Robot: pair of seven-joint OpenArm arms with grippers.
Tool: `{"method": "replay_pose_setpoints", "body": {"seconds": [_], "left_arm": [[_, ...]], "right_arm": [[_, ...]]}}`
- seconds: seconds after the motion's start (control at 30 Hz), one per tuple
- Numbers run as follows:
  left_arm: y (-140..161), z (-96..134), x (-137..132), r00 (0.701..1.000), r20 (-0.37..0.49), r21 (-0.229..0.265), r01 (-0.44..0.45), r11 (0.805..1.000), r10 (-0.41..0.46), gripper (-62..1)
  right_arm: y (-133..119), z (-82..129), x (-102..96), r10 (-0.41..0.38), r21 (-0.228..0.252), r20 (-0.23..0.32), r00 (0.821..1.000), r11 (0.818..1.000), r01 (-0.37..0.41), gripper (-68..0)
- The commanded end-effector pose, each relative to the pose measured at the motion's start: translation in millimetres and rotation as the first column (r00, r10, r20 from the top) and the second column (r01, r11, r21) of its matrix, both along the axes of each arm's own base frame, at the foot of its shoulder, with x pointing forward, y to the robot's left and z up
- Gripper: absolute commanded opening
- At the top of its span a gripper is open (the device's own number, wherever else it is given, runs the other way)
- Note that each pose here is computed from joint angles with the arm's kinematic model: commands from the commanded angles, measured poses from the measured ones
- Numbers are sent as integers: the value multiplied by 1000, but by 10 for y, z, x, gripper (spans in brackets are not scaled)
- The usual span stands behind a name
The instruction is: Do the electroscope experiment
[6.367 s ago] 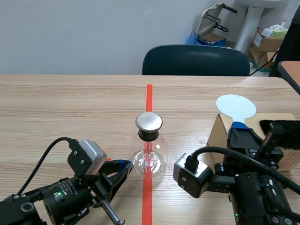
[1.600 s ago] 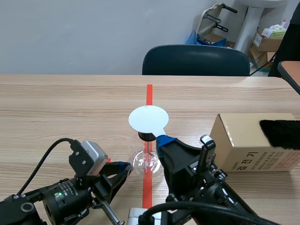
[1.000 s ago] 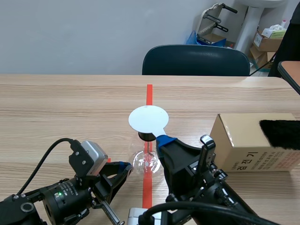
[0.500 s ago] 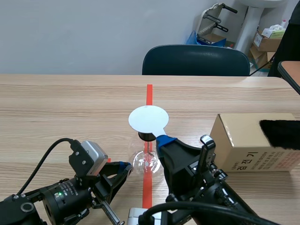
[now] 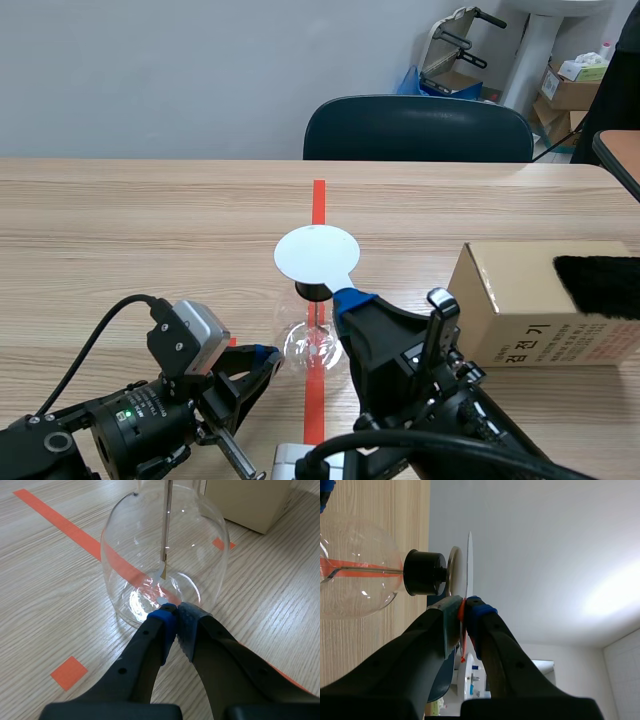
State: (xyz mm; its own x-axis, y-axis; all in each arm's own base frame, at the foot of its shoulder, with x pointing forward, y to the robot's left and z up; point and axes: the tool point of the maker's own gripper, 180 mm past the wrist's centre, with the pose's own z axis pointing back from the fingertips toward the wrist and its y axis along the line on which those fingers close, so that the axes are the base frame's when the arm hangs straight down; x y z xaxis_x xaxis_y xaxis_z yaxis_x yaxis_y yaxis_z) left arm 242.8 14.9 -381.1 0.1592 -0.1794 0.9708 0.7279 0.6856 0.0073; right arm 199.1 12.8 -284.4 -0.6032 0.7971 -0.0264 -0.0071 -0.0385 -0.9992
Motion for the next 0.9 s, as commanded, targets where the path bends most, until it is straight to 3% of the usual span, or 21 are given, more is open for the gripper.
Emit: {"method": "replay_pose_setpoints", "body": {"seconds": [0.0,0.3,0.5,0.67,0.87], "left_arm": [[-45,62,11,1000,13,-25,4,1000,-4,-582],[-43,51,9,1000,9,-21,4,1000,-4,-582],[-43,51,9,1000,9,-20,4,1000,-4,-582],[-43,52,10,1000,9,-21,4,1000,-4,-582],[-43,50,8,1000,8,-20,4,1000,-4,-582]], "right_arm": [[-21,85,33,1,2,35,999,1000,-1,-667],[-101,89,90,-54,4,36,998,999,54,-667],[-317,101,215,-191,8,41,981,982,191,-667],[-590,113,322,-348,14,46,937,938,347,-667],[-909,127,386,-510,21,49,858,860,510,-667]]}}
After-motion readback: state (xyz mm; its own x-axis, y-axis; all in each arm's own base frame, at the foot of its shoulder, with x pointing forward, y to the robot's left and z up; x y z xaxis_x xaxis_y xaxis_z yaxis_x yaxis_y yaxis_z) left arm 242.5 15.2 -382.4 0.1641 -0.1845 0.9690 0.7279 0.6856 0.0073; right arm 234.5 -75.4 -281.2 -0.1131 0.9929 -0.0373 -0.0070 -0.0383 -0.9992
